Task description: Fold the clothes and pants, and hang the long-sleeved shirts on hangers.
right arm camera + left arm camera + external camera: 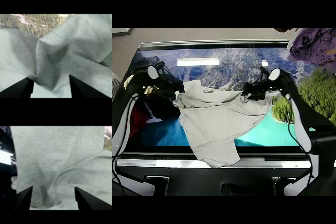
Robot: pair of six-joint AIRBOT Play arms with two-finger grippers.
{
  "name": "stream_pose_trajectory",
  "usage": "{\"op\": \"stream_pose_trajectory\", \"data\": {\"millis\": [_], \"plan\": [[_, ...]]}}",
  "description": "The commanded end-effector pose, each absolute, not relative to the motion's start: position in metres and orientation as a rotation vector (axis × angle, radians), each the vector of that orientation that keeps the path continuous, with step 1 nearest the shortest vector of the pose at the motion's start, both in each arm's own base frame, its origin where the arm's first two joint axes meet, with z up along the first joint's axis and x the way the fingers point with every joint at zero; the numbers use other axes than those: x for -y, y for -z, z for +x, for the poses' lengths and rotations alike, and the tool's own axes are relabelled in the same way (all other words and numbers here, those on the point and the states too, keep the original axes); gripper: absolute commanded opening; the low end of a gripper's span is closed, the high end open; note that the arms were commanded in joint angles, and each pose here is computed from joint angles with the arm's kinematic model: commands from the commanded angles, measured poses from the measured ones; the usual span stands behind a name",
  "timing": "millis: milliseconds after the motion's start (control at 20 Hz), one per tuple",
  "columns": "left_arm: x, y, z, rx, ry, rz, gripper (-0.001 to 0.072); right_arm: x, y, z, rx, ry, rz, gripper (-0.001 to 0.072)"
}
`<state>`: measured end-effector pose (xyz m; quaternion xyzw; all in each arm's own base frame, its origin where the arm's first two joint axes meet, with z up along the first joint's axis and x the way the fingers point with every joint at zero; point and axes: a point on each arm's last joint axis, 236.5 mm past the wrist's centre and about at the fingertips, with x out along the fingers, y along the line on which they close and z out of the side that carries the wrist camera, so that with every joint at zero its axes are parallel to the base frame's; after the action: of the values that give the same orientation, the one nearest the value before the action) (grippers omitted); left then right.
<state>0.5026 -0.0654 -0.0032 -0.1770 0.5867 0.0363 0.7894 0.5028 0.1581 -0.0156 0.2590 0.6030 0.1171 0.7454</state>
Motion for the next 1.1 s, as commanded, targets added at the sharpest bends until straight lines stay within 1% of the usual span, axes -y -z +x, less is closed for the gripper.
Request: {"op": "stream_pose_trajectory", "data": {"millis": [0, 50, 150, 300, 400, 500, 800, 1000, 1050], "plan": [[0.034, -0.038, 0.485, -1.239, -0.098, -0.397, 0.0600, -0.079, -0.029, 0.509, -1.224, -0.240, 0.564, 0.0519], [0.023, -0.052, 0.478, -1.228, -0.102, -0.392, 0.0600, -0.040, -0.040, 0.508, -1.189, -0.206, 0.570, 0.0519], [0.007, -0.068, 0.457, -1.213, -0.127, -0.427, 0.0600, 0.023, -0.037, 0.493, -1.191, -0.146, 0.624, 0.0519], [0.003, -0.063, 0.418, -1.245, -0.148, -0.441, 0.0599, 0.058, -0.005, 0.465, -1.225, -0.142, 0.817, 0.0518], [0.008, -0.049, 0.395, -1.297, -0.149, -0.438, 0.0599, 0.061, 0.022, 0.454, -1.237, -0.127, 0.868, 0.0518], [0.011, -0.037, 0.384, -1.342, -0.151, -0.434, 0.0600, 0.052, 0.040, 0.455, -1.247, -0.146, 0.872, 0.0518], [0.012, -0.028, 0.379, -1.368, -0.154, -0.434, 0.0599, 0.024, 0.076, 0.486, -1.209, -0.179, 0.928, 0.0517], [0.013, -0.028, 0.379, -1.368, -0.161, -0.447, 0.0599, -0.003, 0.095, 0.496, -1.217, -0.206, 0.905, 0.0514], [0.015, -0.027, 0.374, -1.392, -0.180, -0.482, 0.0599, -0.010, 0.100, 0.497, -1.227, -0.210, 0.892, 0.0446]]}}
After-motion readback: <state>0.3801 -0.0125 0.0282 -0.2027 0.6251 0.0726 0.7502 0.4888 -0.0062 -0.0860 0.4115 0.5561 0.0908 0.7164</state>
